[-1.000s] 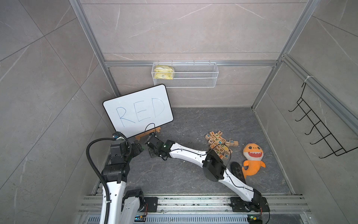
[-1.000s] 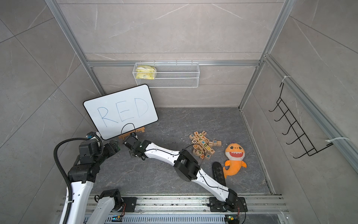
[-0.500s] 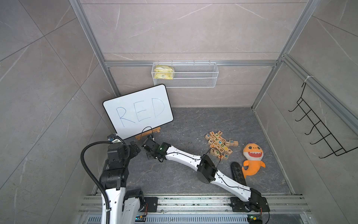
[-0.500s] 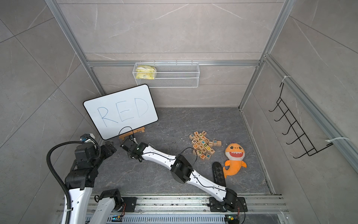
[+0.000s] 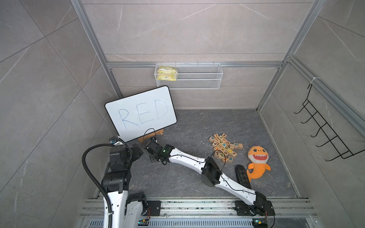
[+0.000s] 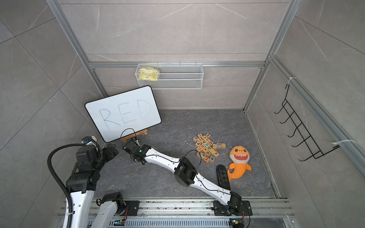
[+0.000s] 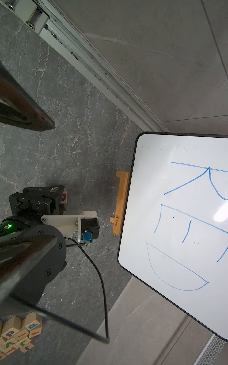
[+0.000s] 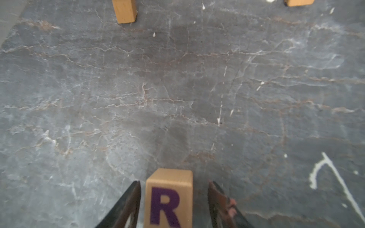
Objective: Assemble the uppercase word "red" with letter blocks
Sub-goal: Place the letter block at the center of the board, then pick up the letter block from the center of the board.
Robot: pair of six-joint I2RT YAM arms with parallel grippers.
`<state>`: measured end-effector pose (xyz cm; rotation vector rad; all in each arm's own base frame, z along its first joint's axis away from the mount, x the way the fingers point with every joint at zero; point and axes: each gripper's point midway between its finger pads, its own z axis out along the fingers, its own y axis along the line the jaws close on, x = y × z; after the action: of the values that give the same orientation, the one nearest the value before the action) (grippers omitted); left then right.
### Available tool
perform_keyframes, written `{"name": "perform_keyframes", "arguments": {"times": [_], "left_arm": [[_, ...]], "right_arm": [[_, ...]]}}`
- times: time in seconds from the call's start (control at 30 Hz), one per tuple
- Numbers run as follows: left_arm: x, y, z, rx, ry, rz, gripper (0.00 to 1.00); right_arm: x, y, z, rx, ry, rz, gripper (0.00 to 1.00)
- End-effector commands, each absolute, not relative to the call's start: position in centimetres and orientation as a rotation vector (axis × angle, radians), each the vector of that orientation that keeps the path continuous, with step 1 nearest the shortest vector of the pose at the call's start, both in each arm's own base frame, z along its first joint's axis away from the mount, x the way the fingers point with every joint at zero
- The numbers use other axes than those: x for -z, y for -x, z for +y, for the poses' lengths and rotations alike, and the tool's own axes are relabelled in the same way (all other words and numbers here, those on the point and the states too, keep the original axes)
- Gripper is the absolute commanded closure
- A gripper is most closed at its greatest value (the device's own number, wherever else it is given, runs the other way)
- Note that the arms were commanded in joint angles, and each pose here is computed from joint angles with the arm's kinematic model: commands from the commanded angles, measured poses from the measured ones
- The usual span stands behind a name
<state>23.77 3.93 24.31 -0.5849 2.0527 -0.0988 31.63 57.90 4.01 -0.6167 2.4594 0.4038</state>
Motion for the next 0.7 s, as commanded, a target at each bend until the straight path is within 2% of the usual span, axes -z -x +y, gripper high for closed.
{"name": "perform_keyframes", "arguments": {"times": [0.0, 0.23, 0.37, 0.67], "left_arm": [[-26.2, -23.9, 4.0, 0.117, 0.582, 1.994, 0.15], [-26.7, -23.9, 3.3, 0.155, 0.546, 1.974, 0.18], [-26.3, -24.7, 2.0, 0.231, 0.502, 2.016, 0.18], [-24.1, -27.7, -3.2, 0.571, 0.368, 2.161, 0.22]], "right_arm": [[-11.4, -30.5, 58.1, -0.456, 0.642, 2.368, 0.42], [-15.6, -30.7, 54.5, -0.386, 0.61, 2.33, 0.43], [-17.0, -31.4, 50.3, -0.406, 0.544, 2.338, 0.44], [-18.7, -32.7, 30.6, -0.184, 0.235, 2.348, 0.45]]}}
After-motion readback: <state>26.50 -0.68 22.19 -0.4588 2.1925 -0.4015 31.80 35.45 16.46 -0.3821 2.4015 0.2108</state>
